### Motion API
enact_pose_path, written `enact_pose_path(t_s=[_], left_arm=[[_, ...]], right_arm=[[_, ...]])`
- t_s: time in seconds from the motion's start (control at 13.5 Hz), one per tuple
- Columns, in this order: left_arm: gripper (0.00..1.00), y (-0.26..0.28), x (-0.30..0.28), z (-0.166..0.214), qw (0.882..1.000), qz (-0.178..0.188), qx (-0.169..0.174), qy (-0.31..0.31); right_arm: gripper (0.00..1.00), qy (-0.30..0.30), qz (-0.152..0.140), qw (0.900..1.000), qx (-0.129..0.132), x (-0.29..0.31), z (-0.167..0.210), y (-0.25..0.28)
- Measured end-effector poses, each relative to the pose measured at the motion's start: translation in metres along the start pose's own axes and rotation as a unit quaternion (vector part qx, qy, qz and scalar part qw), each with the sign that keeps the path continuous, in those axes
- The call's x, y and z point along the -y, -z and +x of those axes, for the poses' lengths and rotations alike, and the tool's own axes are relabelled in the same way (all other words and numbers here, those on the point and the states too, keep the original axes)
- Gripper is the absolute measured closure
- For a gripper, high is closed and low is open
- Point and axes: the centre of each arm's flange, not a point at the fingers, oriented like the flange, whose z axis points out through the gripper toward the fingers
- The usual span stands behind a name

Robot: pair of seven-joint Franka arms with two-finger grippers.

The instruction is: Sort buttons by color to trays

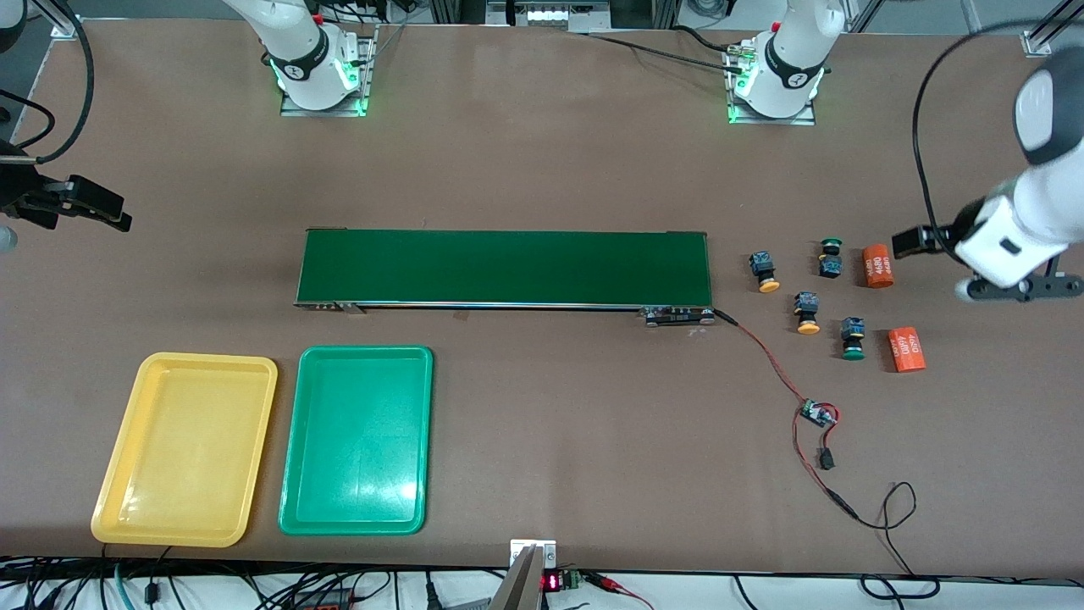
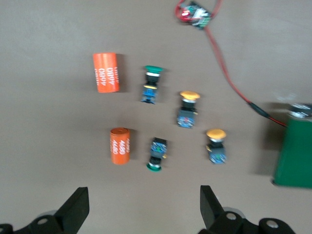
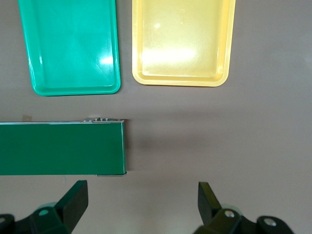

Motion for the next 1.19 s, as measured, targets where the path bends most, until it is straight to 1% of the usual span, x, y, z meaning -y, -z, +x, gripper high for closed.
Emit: enact_pose_path(t_s=[0.15, 0.45, 0.74, 0.89, 0.96, 1.04, 1.19], left_arm=[[0.00, -0.044, 0.023, 0.027, 1.000, -0.002, -0.001, 0.016], [0.00, -0.120, 0.055, 0.069, 0.999, 0.012, -0.035, 0.029], [0.00, -0.197, 0.079, 0.089, 0.995, 0.013, -0.092, 0.022], [0.00, -0.232, 0.089, 0.088, 0.994, 0.010, -0.108, 0.021], [0.04, -0.246, 0.090, 0.086, 0.993, 0.009, -0.112, 0.020], [0.04, -0.258, 0.089, 0.085, 0.993, 0.008, -0.114, 0.020], [0.24, -0.270, 0.087, 0.083, 0.994, 0.006, -0.110, 0.019]], right_arm=[[0.00, 0.000, 0.000, 1.000, 0.001, 0.000, 0.000, -0.001], [0.00, 0.000, 0.000, 1.000, 0.004, 0.000, 0.000, -0.004], [0.00, 0.001, 0.000, 1.000, 0.005, 0.001, -0.001, -0.003], [0.00, 0.004, 0.001, 1.000, 0.004, 0.005, -0.007, 0.000], [0.00, 0.005, 0.001, 1.000, 0.003, 0.005, -0.011, 0.002], [0.00, 0.004, 0.002, 1.000, 0.002, 0.004, -0.014, 0.004], [0.00, 0.001, 0.002, 1.000, 0.001, 0.001, -0.018, 0.005]])
